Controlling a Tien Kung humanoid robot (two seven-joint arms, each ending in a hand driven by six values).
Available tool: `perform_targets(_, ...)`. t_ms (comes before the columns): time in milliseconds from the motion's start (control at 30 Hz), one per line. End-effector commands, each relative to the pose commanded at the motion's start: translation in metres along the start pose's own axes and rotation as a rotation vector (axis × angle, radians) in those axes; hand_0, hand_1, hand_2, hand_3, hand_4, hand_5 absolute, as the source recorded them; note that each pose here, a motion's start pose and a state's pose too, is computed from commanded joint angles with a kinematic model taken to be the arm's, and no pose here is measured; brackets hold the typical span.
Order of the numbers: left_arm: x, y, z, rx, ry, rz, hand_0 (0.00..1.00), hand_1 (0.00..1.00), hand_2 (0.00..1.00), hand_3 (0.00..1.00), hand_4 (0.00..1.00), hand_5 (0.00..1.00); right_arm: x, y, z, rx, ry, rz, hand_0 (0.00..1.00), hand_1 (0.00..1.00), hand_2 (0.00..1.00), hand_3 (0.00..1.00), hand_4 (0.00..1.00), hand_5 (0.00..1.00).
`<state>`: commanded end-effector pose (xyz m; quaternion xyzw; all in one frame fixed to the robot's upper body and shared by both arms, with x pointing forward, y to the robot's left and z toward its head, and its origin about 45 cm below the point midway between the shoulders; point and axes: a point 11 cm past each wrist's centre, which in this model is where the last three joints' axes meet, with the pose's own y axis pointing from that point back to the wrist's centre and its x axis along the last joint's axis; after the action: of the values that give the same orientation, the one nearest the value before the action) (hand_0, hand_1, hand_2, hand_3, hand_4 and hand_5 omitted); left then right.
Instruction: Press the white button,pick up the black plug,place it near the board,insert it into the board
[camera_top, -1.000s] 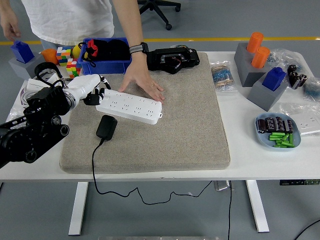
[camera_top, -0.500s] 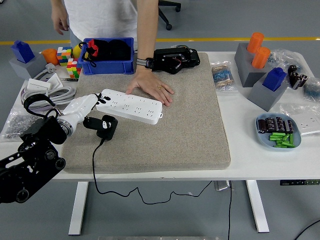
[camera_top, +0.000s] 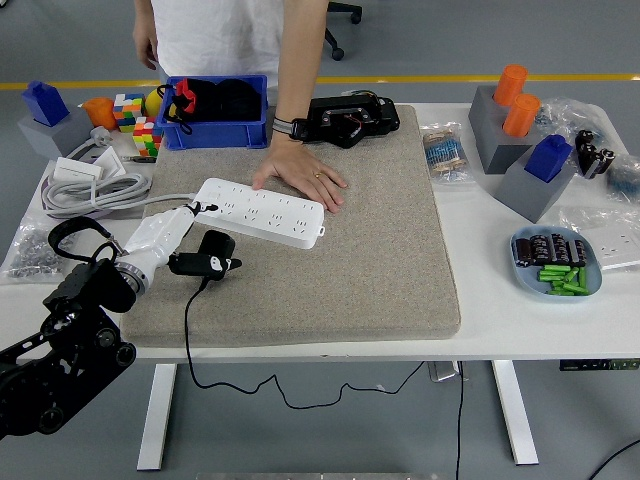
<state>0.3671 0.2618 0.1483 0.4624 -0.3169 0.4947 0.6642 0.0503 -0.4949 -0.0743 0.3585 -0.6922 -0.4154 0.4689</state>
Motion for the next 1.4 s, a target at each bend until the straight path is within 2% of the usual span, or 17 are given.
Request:
perform_targets(133,-0.003,0.0,-0.001,0.015,-0.005,0.0,0.659,0.744,0.704,0.806,0.956,0.233,0.0,0.0,0.0,0.002,0.004,0.002,0.711,0.63,0.651,0.618,0.669,0.381)
perform_targets(167,-0.004,0.0,-0.001,0.016,-0.009,0.0,0.31,0.514,0.513,0.659,0.908,0.102,0.0,0.0,0.0,0.002,0.003,0.002,0.712,0.63,0.651,0.618,0.67,0.381)
perform_targets(333,-0.006,0.0,-0.001,0.012,-0.016,0.002,0.31,0.514,0.513,0.659,0.908,0.102,0.001,0.0,-0.001,0.004,0.002,0.004,0.712,0.63,0.651,0.618,0.67,0.381)
perform_targets(367,-0.006,0.0,-0.001,0.01,-0.017,0.003,0.273,0.459,0.48,0.615,0.886,0.062,0.001,0.0,-0.001,0.005,0.002,0.004,0.713,0.63,0.651,0.618,0.669,0.381)
perform_targets(533,-0.009,0.0,0.001,-0.001,-0.017,0.006,0.273,0.459,0.48,0.615,0.886,0.062,0.001,0.0,0.0,0.005,0.002,0.005,0.713,0.63,0.651,0.618,0.669,0.381)
perform_targets(567,-0.009,0.0,0.002,-0.002,-0.016,0.008,0.244,0.405,0.447,0.584,0.863,0.026,0.001,0.0,0.0,0.005,0.002,0.005,0.711,0.63,0.651,0.618,0.668,0.38)
perform_targets(733,-0.011,0.0,0.002,-0.008,-0.016,0.019,0.244,0.405,0.447,0.584,0.863,0.026,0.0,0.0,0.002,0.005,0.0,0.005,0.711,0.63,0.651,0.618,0.668,0.38)
perform_targets(767,-0.011,0.0,0.001,-0.01,-0.015,0.022,0.185,0.299,0.398,0.531,0.769,0.002,0.0,0.0,0.002,0.005,-0.001,0.005,0.711,0.63,0.651,0.617,0.669,0.38)
perform_targets(933,-0.01,-0.001,0.0,-0.013,-0.016,0.037,0.185,0.299,0.398,0.531,0.769,0.002,0.0,0.0,0.003,0.007,-0.003,0.005,0.711,0.63,0.651,0.617,0.669,0.38)
perform_targets(967,-0.01,-0.001,0.001,-0.016,-0.016,0.041,0.14,0.197,0.295,0.425,0.583,0.002,0.0,0.0,0.003,0.007,-0.004,0.005,0.712,0.63,0.649,0.614,0.669,0.38)
perform_targets(1133,-0.006,-0.002,0.002,-0.027,-0.018,0.053,0.14,0.197,0.295,0.425,0.583,0.002,-0.001,0.0,0.002,0.01,-0.008,0.005,0.712,0.63,0.649,0.614,0.669,0.38)
perform_targets(1167,-0.005,-0.002,0.003,-0.029,-0.016,0.057,0.118,0.14,0.216,0.357,0.392,0.002,-0.001,0.0,0.002,0.011,-0.009,0.005,0.712,0.629,0.648,0.613,0.667,0.377)
perform_targets(1400,0.017,-0.009,0.01,-0.045,0.019,0.118,0.117,0.129,0.21,0.355,0.387,0.002,-0.001,0.0,0.001,0.014,-0.01,0.006,0.711,0.626,0.647,0.612,0.665,0.375)
